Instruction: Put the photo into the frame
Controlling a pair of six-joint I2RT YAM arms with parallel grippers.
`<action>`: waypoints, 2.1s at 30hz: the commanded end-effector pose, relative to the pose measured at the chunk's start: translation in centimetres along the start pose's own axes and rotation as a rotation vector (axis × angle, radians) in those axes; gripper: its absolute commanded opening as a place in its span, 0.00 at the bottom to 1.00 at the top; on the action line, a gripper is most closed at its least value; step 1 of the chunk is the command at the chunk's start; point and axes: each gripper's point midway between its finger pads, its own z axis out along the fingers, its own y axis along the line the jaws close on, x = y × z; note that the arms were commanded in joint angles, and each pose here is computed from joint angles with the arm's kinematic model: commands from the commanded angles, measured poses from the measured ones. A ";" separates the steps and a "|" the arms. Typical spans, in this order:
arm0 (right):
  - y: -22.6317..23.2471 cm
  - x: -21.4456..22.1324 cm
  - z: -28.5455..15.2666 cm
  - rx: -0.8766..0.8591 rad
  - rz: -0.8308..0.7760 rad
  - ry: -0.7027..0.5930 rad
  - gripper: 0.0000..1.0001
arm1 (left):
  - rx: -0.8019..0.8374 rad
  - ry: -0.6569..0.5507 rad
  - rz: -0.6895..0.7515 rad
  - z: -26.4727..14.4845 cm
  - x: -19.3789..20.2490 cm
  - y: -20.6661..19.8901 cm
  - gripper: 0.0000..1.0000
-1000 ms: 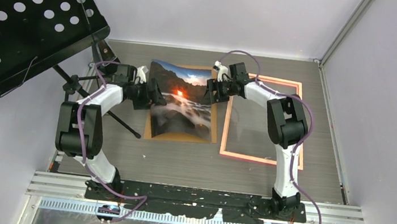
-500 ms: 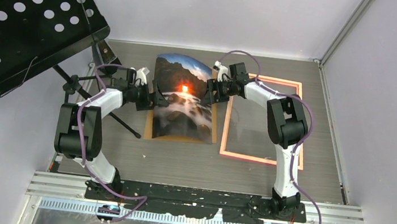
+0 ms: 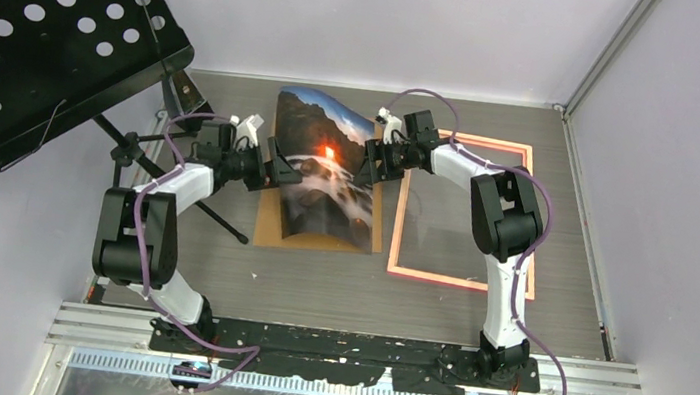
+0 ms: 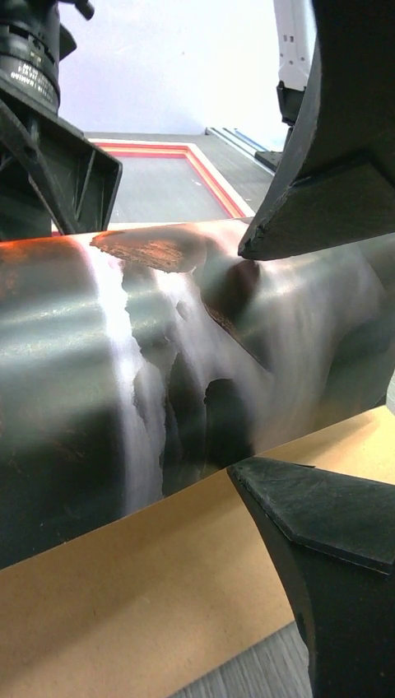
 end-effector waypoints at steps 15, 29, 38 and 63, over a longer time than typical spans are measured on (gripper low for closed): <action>-0.8 4.9 1.2 0.025 0.082 0.138 0.76 | 0.196 -0.114 0.089 -2.3 -2.6 -3.7 0.89; -0.8 4.9 1.2 0.031 0.079 0.137 0.76 | 0.201 -0.120 0.082 -2.3 -3.0 -4.0 0.78; -0.9 5.0 1.2 0.032 0.079 0.140 0.76 | -0.058 -0.079 0.009 -2.1 -2.2 0.5 0.56; 2.2 -2.3 -4.5 0.107 -0.150 -0.041 0.90 | -0.119 -0.073 -0.065 -3.1 -3.1 -0.2 0.00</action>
